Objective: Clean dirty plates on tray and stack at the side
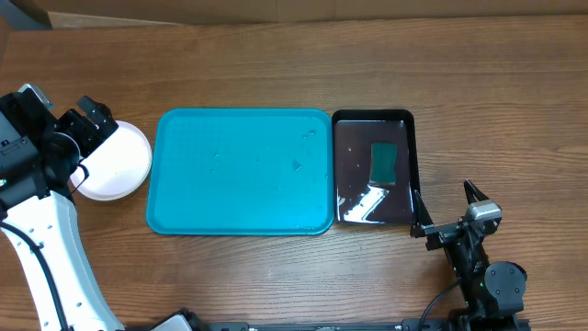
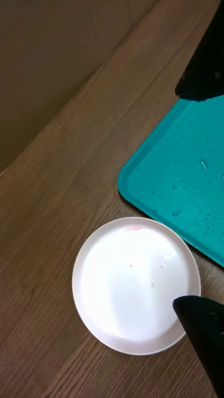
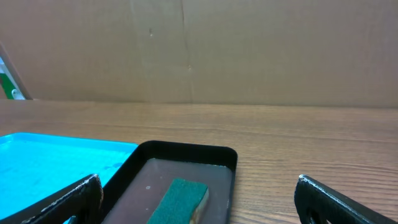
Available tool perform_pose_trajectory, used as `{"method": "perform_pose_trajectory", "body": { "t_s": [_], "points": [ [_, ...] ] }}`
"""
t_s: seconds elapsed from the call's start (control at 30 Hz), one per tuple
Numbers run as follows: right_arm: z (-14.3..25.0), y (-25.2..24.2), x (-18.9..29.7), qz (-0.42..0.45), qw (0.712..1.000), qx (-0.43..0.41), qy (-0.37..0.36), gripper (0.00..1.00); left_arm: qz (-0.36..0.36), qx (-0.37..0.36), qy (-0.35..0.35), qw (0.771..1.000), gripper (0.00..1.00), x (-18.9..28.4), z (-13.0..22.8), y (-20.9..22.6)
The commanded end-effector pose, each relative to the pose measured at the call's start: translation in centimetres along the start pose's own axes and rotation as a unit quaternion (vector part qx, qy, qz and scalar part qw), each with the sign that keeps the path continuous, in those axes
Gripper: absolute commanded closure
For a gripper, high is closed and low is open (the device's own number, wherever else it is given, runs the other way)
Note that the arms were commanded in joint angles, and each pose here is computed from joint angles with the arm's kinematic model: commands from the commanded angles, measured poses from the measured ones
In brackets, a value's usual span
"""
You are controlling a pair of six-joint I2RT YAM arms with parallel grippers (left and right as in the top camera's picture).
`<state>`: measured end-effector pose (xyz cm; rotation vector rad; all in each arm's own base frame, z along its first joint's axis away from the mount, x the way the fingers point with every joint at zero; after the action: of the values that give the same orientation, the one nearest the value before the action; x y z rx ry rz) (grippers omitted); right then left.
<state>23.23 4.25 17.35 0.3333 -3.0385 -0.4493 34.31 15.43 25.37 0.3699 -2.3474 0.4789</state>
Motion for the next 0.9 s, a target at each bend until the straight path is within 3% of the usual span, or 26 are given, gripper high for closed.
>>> {"method": "perform_pose_trajectory", "body": {
  "t_s": [0.0,0.87],
  "points": [
    [0.18,-0.04,-0.02,-0.002,1.0,-0.001,-0.001,0.0,0.004,-0.01,-0.002,1.0,0.0,0.0,-0.24,-0.24],
    [0.18,-0.04,-0.02,-0.002,1.0,-0.001,-0.001,0.0,0.004,-0.01,0.001,1.0,0.0,-0.18,-0.08,-0.3]
  ]
}}
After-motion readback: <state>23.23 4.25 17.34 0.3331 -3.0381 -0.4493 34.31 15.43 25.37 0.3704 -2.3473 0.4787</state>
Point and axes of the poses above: each gripper's point midway between its finger pads, its own x axis back along the fingers, its own y axis along the line the jaws close on, z = x × y, the point moved 1 cm from there along x, back along the fingers, and after that the axes turned 13 degrees about -x, right-handed, at the moved point
